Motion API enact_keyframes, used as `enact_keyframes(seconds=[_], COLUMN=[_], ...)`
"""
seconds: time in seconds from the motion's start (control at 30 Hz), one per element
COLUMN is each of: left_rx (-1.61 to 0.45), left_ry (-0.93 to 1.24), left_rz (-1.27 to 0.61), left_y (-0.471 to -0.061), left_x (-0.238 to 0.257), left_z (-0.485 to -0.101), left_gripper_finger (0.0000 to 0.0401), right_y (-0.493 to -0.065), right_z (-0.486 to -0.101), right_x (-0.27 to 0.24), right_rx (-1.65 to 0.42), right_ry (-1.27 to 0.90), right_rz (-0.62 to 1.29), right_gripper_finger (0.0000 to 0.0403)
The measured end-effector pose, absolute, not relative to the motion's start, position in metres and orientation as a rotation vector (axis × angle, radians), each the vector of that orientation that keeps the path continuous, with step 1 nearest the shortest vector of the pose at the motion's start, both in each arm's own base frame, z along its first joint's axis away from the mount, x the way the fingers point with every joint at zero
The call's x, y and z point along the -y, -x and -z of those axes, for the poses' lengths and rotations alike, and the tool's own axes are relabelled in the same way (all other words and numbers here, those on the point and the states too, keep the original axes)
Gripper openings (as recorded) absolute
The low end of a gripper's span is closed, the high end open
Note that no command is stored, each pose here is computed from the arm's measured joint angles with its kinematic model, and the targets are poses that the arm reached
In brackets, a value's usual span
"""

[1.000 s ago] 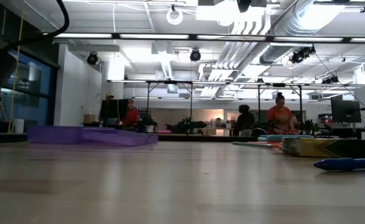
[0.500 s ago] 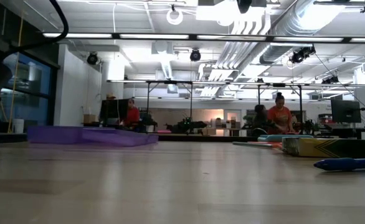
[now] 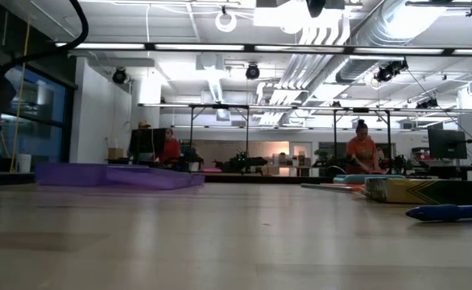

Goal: Pack school essentials
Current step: Put the pink pen into the purple supply box

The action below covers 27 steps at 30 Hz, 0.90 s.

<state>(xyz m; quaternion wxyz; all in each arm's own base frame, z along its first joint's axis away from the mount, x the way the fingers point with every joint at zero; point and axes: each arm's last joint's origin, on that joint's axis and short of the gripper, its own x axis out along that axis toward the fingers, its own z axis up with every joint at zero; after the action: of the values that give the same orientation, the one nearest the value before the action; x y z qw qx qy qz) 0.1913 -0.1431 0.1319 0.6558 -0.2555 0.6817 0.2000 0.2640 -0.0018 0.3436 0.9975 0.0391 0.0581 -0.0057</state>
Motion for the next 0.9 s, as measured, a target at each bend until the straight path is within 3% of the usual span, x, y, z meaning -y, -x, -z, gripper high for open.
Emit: enact_keyframes(seconds=[0.2,0.4,0.6,0.9], left_rx=[-1.504,-1.389,-0.992,-0.294], left_ry=[0.55,0.633,0.662,0.475], left_rz=[-0.413,-0.313,-0.253,-0.216], left_y=[-0.193,-0.194,-0.194,-0.198], left_x=[0.132,0.108,0.066,0.004], left_z=[-0.143,-0.18,-0.238,-0.316], left_gripper_finger=[0.0021,0.0011,0.0011,0.0011], right_y=[-0.264,-0.264,-0.264,-0.264], right_z=[-0.344,-0.344,-0.344,-0.345], right_x=[0.002,0.002,0.002,0.002], right_rx=[-0.116,-0.115,-0.115,-0.106], right_ry=[-0.078,-0.078,-0.097,-0.125], right_rz=[0.011,0.011,0.013,0.005], right_gripper_finger=[0.0,0.0,0.0,0.0])
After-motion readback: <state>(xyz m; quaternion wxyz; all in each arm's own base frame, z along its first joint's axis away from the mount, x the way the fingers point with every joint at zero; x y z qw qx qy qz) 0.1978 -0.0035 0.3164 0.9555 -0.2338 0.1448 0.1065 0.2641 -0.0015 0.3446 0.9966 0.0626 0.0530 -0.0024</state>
